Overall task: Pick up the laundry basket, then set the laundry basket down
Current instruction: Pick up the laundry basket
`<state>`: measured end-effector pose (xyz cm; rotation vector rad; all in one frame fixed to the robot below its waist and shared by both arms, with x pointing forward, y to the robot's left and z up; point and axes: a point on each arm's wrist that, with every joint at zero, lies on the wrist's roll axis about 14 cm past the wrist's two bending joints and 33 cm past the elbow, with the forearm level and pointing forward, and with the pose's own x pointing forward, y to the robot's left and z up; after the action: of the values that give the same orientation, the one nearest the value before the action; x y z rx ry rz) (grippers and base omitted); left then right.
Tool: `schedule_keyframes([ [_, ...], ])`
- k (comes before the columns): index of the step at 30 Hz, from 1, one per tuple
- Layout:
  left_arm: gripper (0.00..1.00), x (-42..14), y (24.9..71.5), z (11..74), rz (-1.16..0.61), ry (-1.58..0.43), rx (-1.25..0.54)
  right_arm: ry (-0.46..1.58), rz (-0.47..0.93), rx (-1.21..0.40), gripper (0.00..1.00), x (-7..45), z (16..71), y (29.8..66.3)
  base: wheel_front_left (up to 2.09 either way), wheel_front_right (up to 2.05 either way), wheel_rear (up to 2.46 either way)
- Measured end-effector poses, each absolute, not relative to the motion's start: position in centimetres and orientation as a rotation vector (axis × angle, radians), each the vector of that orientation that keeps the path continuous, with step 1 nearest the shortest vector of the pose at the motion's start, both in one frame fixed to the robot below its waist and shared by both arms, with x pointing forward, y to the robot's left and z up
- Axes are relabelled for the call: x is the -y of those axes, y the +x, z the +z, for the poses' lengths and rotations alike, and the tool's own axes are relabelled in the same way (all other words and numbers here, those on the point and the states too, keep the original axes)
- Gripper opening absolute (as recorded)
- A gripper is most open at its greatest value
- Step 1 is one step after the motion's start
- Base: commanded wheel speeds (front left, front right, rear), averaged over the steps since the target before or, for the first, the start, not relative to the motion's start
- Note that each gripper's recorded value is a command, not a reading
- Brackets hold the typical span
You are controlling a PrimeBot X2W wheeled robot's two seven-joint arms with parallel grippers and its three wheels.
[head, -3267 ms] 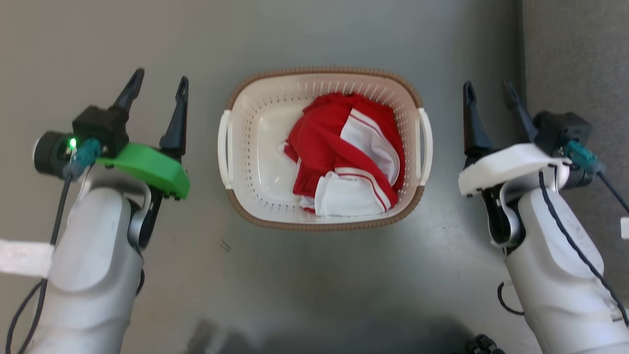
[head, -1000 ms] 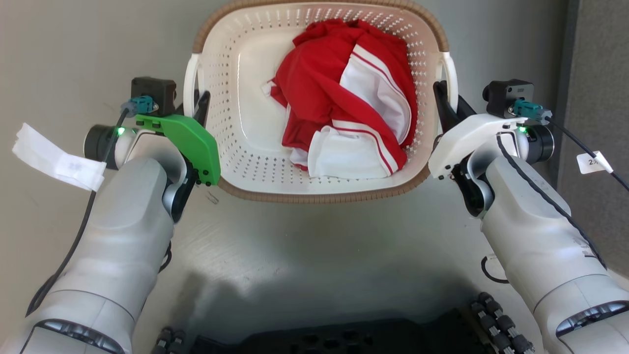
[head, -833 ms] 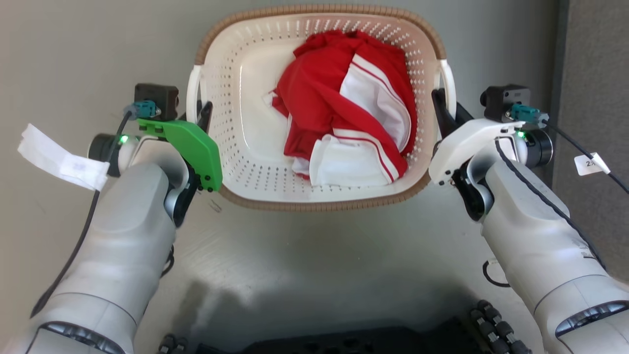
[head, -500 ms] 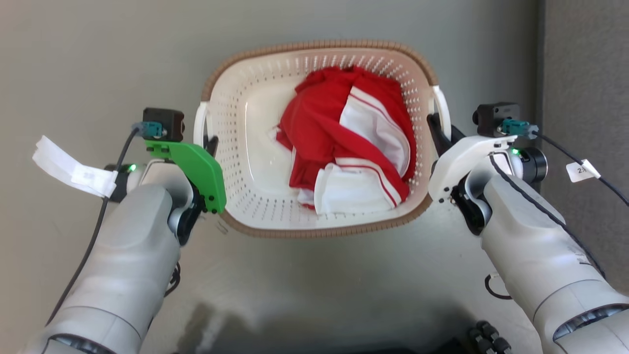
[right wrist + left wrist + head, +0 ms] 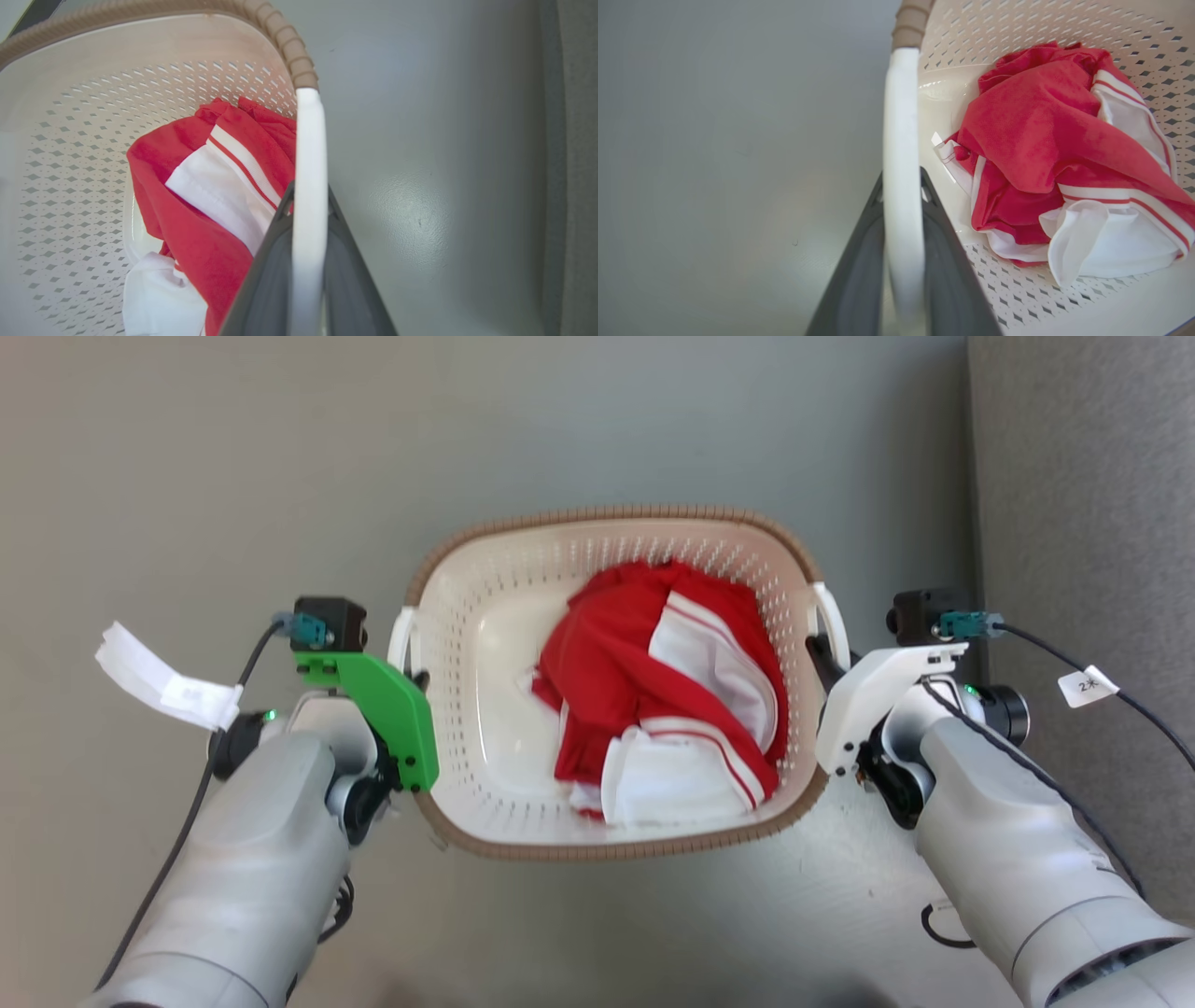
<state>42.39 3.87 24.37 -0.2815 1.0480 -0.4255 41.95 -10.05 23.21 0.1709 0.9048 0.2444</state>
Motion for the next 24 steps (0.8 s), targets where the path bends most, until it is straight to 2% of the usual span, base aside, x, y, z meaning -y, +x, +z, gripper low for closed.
schedule_keyframes([
  [24,0.00,-4.9,38.3,29.6,-0.419,-0.316,-1.123,0.205,0.274,-0.985,0.00,9.1,28.5,38.4,0.00,0.00,0.00],
])
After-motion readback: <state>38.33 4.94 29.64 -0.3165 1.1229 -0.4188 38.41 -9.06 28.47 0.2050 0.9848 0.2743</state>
